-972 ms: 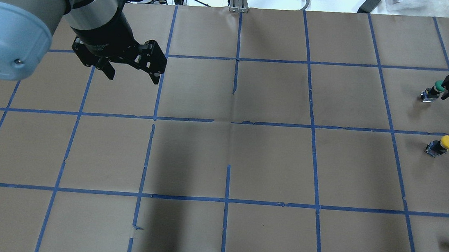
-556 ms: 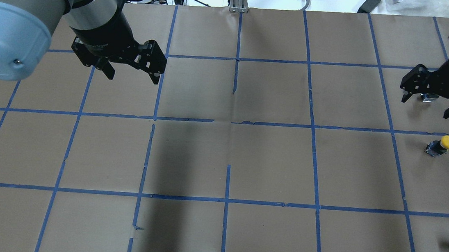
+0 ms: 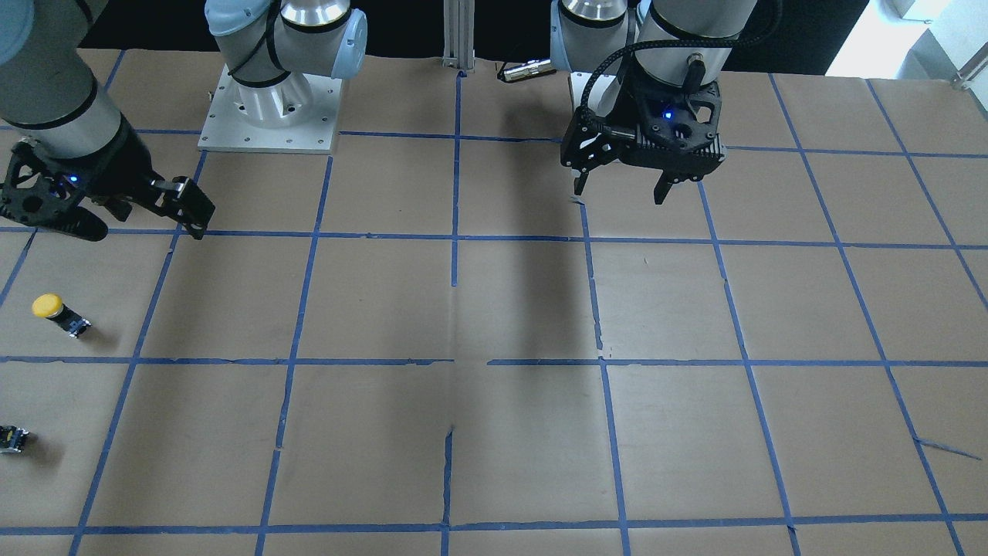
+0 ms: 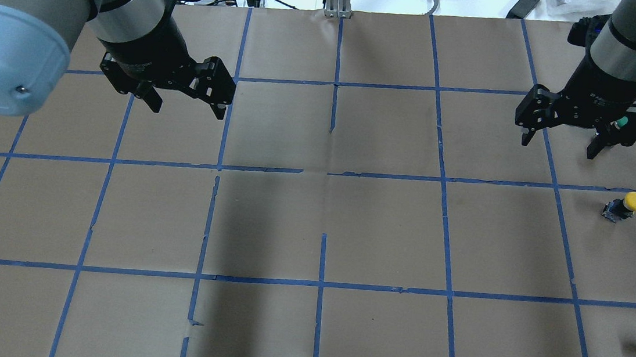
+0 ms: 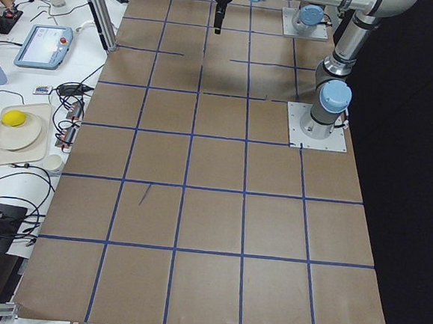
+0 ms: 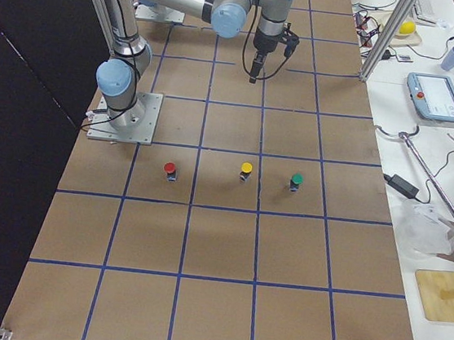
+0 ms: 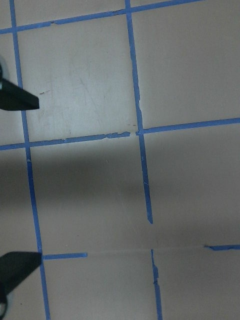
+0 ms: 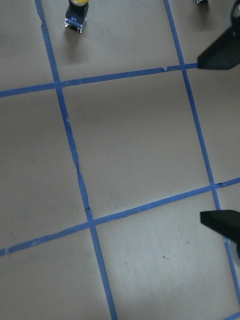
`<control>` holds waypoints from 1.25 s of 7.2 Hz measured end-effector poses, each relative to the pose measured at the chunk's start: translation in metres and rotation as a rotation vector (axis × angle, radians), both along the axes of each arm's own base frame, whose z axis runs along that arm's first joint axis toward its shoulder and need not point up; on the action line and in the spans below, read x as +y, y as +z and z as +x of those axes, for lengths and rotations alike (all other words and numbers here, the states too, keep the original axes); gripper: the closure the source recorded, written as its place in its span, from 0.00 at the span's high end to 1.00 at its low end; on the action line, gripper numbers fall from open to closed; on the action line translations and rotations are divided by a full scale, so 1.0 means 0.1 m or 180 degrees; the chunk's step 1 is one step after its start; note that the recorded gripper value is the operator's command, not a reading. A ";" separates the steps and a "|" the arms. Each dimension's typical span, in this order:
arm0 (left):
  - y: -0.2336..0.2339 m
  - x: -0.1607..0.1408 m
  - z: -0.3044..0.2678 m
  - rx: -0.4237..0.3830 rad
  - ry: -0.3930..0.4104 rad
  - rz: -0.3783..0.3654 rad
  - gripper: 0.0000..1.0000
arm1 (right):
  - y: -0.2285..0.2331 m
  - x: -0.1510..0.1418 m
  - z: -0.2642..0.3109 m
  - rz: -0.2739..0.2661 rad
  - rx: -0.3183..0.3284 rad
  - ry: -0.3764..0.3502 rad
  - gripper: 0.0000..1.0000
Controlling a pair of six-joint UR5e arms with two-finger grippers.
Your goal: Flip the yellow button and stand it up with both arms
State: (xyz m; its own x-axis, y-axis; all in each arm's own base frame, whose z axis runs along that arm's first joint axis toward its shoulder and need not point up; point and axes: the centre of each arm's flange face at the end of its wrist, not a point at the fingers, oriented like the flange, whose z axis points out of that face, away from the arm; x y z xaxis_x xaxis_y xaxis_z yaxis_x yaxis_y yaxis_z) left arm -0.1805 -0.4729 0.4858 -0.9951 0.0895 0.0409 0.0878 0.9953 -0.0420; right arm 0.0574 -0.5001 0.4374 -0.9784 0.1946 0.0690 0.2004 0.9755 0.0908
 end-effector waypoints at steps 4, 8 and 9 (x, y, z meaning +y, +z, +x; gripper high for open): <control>0.01 0.00 -0.01 0.0002 -0.0006 -0.0007 1.00 | 0.28 0.27 0.46 0.0165 -0.0282 0.0162 1.00; 0.10 0.04 0.00 0.0003 -0.0009 -0.0016 1.00 | 0.26 0.34 0.62 0.0212 -0.0273 0.0246 1.00; 0.10 0.05 0.01 0.0003 -0.0011 -0.0009 1.00 | 0.26 0.35 0.61 0.0214 -0.0252 0.0248 1.00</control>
